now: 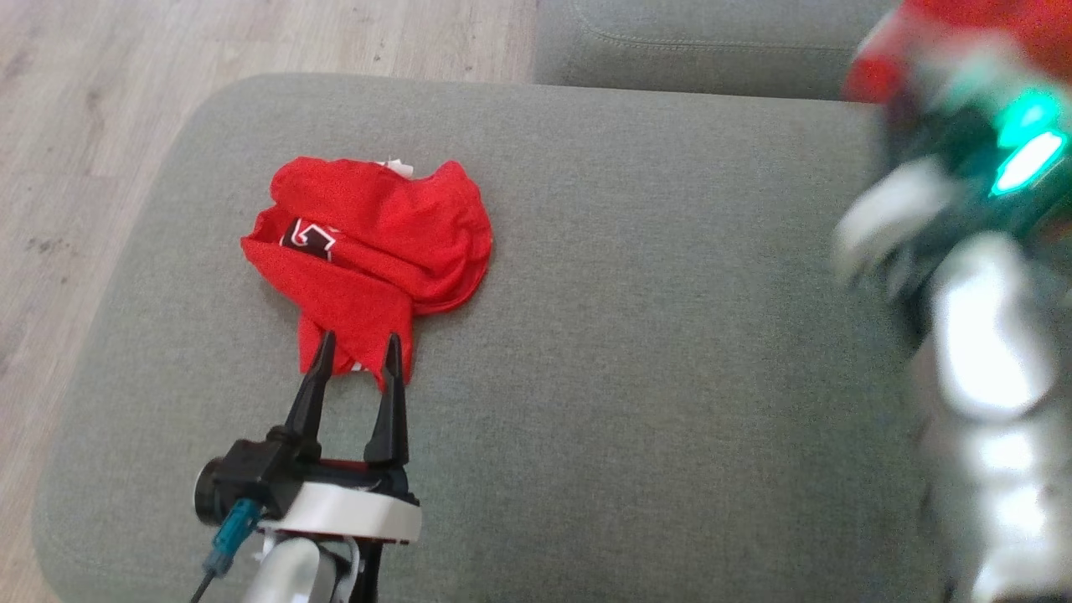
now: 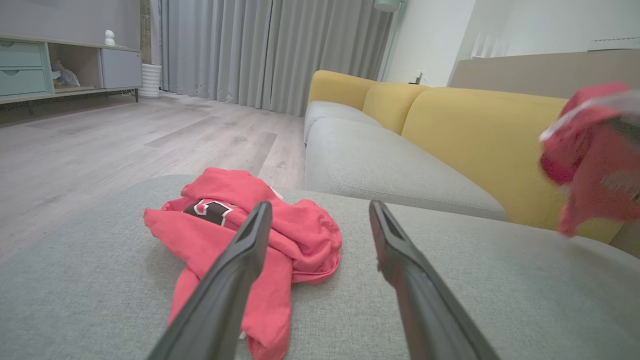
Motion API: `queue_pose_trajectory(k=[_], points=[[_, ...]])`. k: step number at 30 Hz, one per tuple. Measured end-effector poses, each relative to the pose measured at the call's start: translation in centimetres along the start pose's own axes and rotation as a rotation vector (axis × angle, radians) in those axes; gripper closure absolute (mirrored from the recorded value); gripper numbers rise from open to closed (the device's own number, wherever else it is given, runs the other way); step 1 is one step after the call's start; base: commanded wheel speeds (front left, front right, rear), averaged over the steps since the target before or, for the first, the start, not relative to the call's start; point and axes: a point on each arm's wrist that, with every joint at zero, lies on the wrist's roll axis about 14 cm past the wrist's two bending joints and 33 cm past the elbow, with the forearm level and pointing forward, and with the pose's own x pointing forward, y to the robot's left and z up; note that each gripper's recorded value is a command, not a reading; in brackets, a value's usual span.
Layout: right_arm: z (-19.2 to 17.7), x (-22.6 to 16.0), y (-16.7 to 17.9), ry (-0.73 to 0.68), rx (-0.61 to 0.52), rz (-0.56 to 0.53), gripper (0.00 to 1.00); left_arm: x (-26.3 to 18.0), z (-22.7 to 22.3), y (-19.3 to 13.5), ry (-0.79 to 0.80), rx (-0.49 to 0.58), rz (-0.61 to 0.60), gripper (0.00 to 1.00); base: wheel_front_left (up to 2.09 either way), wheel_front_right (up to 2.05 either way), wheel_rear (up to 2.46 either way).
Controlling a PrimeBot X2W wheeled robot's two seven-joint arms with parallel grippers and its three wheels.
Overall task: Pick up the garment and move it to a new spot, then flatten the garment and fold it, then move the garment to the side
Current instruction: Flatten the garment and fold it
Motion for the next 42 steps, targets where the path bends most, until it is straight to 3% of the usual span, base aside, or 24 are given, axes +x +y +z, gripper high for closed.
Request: queue_pose_trajectory(k=[4, 5, 6, 7, 10, 13, 22, 25, 28, 32, 42], points=[[-9.3, -5.8, 9.4, 0.241, 0.071, 0.222, 1.0, 0.0, -0.4, 0.2, 0.011, -0.003, 0.005, 0.0, 0.0, 0.0, 0.0], [-9.3, -5.8, 9.4, 0.241, 0.071, 0.222, 1.0, 0.0, -0.4, 0.2, 0.011, -0.003, 0.005, 0.0, 0.0, 0.0, 0.0], [-11.3, -7.7, 11.3, 0.304, 0.085, 0.273, 0.58, 0.0, -0.6, 0.2, 0.017, -0.003, 0.004, 0.0, 0.0, 0.0, 0.0], [-12.6, -9.4, 13.1, 0.344, 0.091, 0.323, 0.0, 0.0, -0.7, 0.1, 0.022, -0.005, -0.002, 0.0, 0.0, 0.0, 0.0], [-13.4, -11.9, 16.2, 0.376, 0.16, 0.402, 0.0, 0.1, -1.1, 0.0, 0.033, -0.003, -0.009, 0.0, 0.0, 0.0, 0.0], [-11.4, -11.0, 15.8, 0.308, 0.221, 0.375, 0.0, 0.3, -1.3, -0.4, 0.038, -0.002, -0.024, 0.0, 0.0, 0.0, 0.0], [-7.7, -9.6, 6.6, 0.117, 0.347, 0.077, 0.0, 1.2, -1.2, -2.5, 0.034, -0.008, -0.088, 0.0, 0.0, 0.0, 0.0], [-10.5, -12.9, 1.5, 0.156, 0.402, -0.118, 0.0, 1.7, -1.3, -3.6, 0.036, -0.003, -0.124, 0.0, 0.0, 0.0, 0.0], [-14.2, -16.4, 0.5, 0.263, 0.429, -0.194, 0.0, 2.1, -1.3, -4.3, 0.034, -0.008, -0.145, 0.0, 0.0, 0.0, 0.0], [-16.8, -18.6, 1.3, 0.353, 0.481, -0.217, 0.0, 2.5, -2.1, -4.7, 0.054, -0.015, -0.163, 0.0, 0.0, 0.0, 0.0], [-19.6, -16.0, 1.4, 0.462, 0.526, -0.22, 0.0, 3.7, -2.7, -4.3, 0.068, -0.017, -0.161, 0.0, 0.0, 0.0, 0.0]])
